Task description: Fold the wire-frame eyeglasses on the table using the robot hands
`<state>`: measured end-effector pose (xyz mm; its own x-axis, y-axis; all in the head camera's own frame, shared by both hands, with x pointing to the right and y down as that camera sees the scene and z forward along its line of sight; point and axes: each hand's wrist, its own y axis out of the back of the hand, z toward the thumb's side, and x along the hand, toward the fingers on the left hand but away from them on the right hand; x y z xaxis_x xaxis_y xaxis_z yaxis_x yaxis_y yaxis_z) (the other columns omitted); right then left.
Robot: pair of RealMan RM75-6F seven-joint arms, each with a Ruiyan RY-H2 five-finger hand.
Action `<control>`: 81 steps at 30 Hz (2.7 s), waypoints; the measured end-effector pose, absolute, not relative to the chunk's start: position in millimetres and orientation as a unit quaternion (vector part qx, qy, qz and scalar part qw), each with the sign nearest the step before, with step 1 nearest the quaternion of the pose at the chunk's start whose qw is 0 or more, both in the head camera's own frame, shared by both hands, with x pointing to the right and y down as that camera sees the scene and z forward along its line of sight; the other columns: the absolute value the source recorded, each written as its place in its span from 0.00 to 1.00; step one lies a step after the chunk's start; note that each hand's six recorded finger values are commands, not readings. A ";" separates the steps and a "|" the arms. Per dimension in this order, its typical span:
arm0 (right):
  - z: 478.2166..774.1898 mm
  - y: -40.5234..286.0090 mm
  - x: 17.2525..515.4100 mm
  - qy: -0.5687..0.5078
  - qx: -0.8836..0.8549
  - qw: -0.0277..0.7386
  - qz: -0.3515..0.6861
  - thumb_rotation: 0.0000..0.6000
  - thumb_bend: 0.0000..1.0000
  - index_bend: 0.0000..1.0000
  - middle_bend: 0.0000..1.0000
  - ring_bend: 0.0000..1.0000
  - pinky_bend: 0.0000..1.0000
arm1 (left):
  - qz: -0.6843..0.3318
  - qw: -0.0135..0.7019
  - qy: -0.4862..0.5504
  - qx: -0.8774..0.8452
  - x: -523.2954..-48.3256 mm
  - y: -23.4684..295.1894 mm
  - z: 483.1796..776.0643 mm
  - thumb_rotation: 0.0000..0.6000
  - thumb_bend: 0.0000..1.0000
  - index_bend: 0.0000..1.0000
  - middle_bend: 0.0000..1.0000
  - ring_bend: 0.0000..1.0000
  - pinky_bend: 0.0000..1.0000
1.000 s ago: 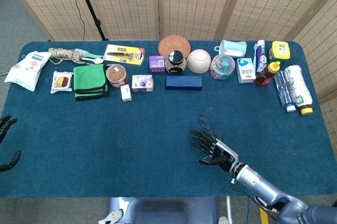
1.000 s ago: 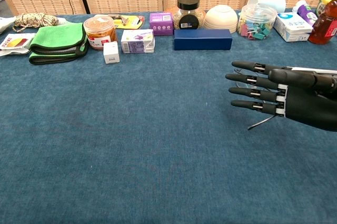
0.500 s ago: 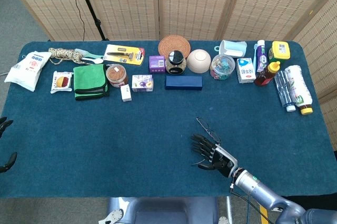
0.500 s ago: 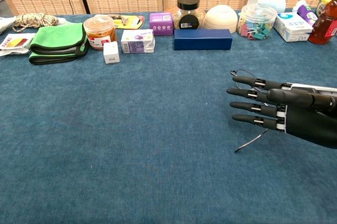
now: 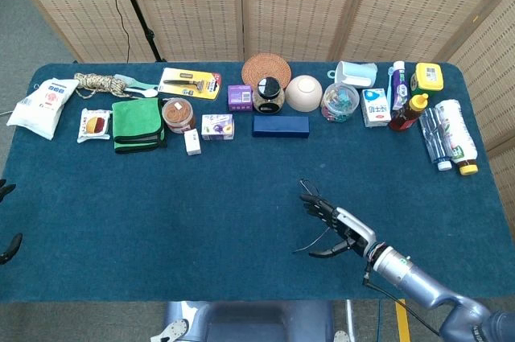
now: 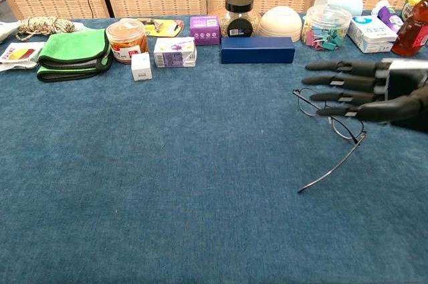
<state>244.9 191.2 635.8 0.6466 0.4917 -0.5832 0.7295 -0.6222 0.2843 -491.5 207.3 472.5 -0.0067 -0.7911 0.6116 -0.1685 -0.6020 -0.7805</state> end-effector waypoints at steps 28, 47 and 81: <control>628.8 146.6 309.6 0.303 0.821 -0.112 -0.471 1.00 0.06 0.14 0.00 0.00 0.00 | -0.598 0.274 0.364 -0.660 -477.1 197.9 479.2 0.74 0.42 0.00 0.00 0.00 0.00; 651.3 150.6 308.7 0.182 0.730 -0.225 -0.619 1.00 0.06 0.18 0.00 0.00 0.00 | -0.594 0.277 0.368 -0.660 -484.9 196.2 474.7 0.74 0.43 0.00 0.00 0.00 0.00; 677.2 157.7 238.1 0.165 0.709 -0.237 -0.644 1.00 0.06 0.21 0.00 0.00 0.00 | -0.603 0.263 0.382 -0.649 -507.7 202.0 474.4 0.74 0.43 0.00 0.00 0.00 0.00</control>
